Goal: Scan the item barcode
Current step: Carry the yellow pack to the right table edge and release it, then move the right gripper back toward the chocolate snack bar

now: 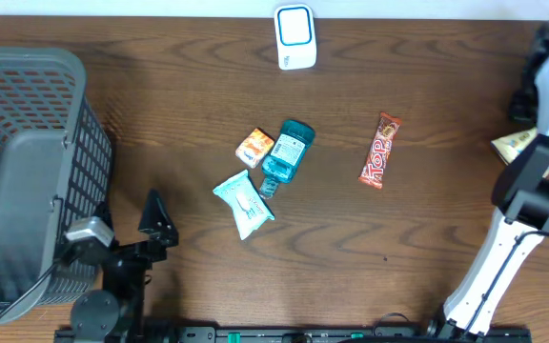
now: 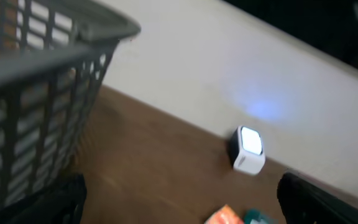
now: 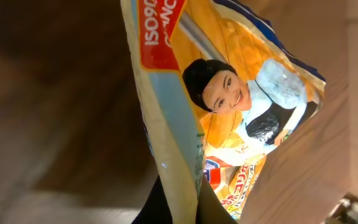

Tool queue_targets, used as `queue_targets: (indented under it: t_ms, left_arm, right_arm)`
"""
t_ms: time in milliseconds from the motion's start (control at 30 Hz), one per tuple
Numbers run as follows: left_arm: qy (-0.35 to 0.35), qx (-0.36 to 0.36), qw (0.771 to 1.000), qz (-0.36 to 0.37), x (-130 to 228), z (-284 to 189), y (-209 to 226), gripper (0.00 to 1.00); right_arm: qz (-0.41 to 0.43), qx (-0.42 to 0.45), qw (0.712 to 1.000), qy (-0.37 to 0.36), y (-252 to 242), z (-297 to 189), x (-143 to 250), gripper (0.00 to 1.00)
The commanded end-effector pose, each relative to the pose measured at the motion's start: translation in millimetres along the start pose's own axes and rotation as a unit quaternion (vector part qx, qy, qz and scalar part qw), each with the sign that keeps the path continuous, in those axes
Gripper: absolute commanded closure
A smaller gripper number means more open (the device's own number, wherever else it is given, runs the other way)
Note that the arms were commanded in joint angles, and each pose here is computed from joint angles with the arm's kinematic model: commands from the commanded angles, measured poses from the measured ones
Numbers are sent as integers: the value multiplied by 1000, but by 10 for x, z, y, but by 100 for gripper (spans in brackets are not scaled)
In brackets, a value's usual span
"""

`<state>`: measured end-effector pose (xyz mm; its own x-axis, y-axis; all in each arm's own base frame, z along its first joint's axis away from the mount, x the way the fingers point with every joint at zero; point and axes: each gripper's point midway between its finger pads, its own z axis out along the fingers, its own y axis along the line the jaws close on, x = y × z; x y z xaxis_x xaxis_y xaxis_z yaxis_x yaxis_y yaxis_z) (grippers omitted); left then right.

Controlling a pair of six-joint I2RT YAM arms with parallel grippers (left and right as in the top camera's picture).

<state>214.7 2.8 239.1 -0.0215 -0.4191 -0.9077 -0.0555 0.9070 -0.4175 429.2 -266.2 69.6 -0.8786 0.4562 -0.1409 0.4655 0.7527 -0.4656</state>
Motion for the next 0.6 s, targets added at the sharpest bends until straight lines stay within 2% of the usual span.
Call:
queue_targets:
  t_ms: [0, 33, 233, 333, 433, 567]
  left_arm:
    - [19, 5, 1000, -1, 165, 49, 20, 2]
    - [22, 3, 1000, 0, 194, 58, 33, 2]
    - [27, 1, 1000, 1, 225, 65, 46, 2]
    - [37, -4, 999, 2, 277, 61, 71, 2]
    - [41, -5, 999, 3, 295, 60, 79, 2]
    - [52, -10, 999, 4, 350, 54, 105, 2]
  right_arm:
    - [40, -33, 999, -2, -163, -79, -9, 64]
    - [46, -52, 998, 3, -157, -68, 5, 1]
    - [67, -127, 990, -9, -215, -366, 25, 1]
    - [78, -185, 978, -52, -214, -825, -30, 1]
    - [91, -269, 954, -96, -139, -1401, -39, 1]
    - [86, -350, 925, -121, 10, -2064, 130, 1]
